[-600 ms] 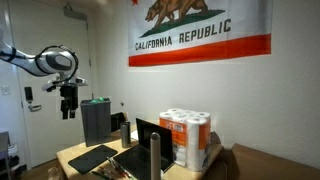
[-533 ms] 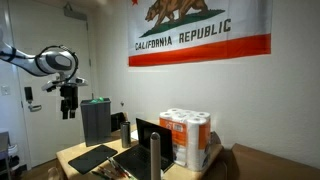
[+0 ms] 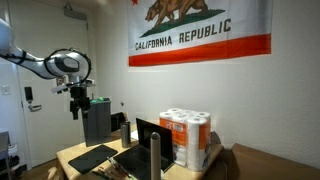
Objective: Close the laptop
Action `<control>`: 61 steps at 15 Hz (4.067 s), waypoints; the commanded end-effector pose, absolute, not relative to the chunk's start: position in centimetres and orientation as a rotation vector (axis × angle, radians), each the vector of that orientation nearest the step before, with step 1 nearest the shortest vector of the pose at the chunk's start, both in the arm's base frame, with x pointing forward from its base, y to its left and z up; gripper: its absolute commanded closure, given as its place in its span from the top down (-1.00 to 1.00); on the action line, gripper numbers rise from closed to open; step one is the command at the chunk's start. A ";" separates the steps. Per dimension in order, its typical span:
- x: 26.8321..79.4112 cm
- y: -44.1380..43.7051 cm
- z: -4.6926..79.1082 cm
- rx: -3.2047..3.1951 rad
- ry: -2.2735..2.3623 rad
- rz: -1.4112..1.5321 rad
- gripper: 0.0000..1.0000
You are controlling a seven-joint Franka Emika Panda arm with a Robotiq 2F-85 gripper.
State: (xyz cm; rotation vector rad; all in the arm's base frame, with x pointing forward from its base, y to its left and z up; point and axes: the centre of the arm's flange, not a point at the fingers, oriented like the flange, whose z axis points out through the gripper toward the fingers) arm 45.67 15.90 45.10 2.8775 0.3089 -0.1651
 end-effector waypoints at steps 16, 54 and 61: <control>75.6 10.4 41.8 2.853 0.622 0.212 1.00; 76.7 14.7 32.9 3.022 0.619 -0.065 1.00; 74.2 13.3 30.9 3.094 0.571 -0.180 1.00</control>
